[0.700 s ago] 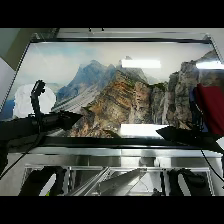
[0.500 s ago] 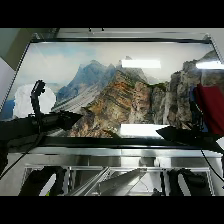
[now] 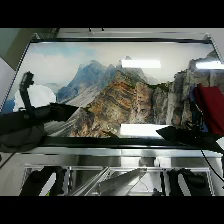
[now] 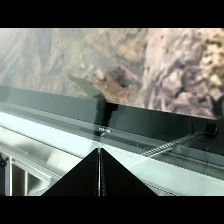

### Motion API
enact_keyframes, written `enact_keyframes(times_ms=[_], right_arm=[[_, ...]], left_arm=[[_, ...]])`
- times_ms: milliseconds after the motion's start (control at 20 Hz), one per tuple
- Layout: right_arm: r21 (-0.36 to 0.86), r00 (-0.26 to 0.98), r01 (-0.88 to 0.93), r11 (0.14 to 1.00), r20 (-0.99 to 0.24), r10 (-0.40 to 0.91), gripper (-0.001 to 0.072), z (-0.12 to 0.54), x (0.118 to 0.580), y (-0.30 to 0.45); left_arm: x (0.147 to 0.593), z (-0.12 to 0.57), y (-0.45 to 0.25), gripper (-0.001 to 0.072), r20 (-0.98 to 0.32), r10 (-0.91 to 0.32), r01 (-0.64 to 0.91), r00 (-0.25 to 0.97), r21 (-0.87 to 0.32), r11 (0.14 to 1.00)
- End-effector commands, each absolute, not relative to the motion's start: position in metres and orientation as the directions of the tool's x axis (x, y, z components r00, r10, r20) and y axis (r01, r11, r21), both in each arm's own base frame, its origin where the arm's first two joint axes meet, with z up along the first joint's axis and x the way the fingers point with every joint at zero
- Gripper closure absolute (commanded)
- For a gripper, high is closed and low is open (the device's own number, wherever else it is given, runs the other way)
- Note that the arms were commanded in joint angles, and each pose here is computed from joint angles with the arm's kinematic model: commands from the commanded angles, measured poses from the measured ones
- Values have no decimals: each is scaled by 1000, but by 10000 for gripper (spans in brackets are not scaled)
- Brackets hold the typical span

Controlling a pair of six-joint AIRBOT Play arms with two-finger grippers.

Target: Fold the shirts.

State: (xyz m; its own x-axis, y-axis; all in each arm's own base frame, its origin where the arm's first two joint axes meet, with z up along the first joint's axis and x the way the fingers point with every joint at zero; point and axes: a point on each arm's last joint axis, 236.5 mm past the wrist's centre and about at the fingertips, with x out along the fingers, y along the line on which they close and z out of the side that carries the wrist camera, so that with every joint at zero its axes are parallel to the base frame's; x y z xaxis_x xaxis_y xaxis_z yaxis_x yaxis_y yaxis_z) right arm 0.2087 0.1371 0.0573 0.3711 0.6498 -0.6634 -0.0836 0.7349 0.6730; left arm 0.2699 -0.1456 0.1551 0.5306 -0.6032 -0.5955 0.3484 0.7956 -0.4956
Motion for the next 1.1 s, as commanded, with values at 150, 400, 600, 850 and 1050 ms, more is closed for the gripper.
enact_keyframes(times_ms=[150,400,600,850,1050], right_arm=[[673,371,-84,735,-663,650,685,57,208,137],[670,406,-82,738,-654,639,685,59,217,135],[660,488,-74,748,-630,604,685,65,236,127],[652,547,-68,755,-609,575,685,70,250,119],[650,564,-66,757,-602,565,685,72,254,117]], left_arm=[[340,174,36,13,-742,-144,-100,654,-274,957],[354,128,218,13,-826,165,-471,539,-133,872],[365,45,249,13,-905,53,-520,421,-193,832],[356,-47,239,13,-964,-113,-532,242,-229,815],[355,-80,218,16,-968,-194,-516,157,-248,820]])
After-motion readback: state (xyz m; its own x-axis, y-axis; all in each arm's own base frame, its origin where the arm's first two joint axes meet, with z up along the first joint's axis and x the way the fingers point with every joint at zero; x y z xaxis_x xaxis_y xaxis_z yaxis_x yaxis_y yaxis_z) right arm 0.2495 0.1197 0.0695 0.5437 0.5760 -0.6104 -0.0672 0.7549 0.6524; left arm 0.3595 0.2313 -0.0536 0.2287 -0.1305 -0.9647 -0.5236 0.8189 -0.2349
